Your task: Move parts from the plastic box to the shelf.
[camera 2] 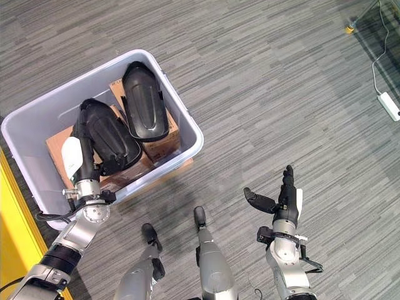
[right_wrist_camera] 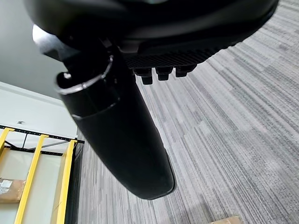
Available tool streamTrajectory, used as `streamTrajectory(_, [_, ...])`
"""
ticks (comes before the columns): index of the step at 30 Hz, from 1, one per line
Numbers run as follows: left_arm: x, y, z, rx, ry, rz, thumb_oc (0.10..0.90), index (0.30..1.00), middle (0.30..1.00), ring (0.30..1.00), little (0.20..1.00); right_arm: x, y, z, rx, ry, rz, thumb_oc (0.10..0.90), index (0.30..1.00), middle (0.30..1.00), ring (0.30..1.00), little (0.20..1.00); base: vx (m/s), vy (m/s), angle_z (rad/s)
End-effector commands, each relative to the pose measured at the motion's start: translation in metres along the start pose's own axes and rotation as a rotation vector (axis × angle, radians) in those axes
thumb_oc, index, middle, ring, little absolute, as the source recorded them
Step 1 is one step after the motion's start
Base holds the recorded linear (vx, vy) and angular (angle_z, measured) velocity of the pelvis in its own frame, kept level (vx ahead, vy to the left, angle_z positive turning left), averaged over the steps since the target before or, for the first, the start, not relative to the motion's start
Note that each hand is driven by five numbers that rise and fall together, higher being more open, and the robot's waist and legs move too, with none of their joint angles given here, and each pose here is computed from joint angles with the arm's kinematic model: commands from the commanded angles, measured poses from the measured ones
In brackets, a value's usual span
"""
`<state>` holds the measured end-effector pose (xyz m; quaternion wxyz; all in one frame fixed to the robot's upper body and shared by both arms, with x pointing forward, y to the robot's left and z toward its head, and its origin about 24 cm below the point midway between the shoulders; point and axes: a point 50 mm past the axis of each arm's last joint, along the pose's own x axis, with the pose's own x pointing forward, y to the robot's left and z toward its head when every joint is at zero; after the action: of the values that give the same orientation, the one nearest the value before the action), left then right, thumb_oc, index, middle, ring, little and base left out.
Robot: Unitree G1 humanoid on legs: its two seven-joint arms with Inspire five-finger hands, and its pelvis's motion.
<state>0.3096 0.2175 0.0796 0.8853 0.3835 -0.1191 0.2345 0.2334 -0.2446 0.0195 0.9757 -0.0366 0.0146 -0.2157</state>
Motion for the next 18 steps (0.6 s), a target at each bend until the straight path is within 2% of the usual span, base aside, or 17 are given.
streamTrajectory(1, [0.032, 0.019, 0.033, 0.041, -0.211, 0.088, 0.9, 1.0, 1.0, 1.0, 1.0, 0.006, -0.014, 0.025, 0.035, -0.15, -0.051, 0.9, 1.0, 1.0, 1.0, 1.0, 0.0, 0.0, 0.0])
streamTrajectory(9, [0.028, 0.002, 0.036, 0.055, -0.206, -0.017, 0.9, 1.0, 1.0, 1.0, 1.0, 0.008, -0.009, 0.036, 0.037, -0.217, -0.034, 0.9, 1.0, 1.0, 1.0, 1.0, 0.0, 0.0, 0.0])
streamTrajectory(10, [0.026, -0.002, 0.033, 0.066, -0.181, -0.026, 0.9, 1.0, 1.0, 1.0, 1.0, 0.01, -0.009, 0.036, 0.121, -0.184, -0.033, 0.9, 1.0, 1.0, 1.0, 1.0, -0.02, -0.017, -0.05])
streamTrajectory(11, [0.026, -0.003, 0.031, 0.073, -0.173, -0.029, 0.9, 1.0, 1.0, 1.0, 1.0, 0.01, -0.009, 0.036, 0.132, -0.181, -0.034, 0.9, 1.0, 1.0, 1.0, 1.0, -0.02, -0.011, -0.03])
streamTrajectory(18, [0.017, -0.018, 0.018, 0.108, -0.083, -0.082, 0.9, 1.0, 1.0, 1.0, 1.0, 0.012, -0.003, 0.043, 0.121, -0.215, -0.024, 0.9, 1.0, 1.0, 1.0, 1.0, -0.03, -0.007, -0.02])
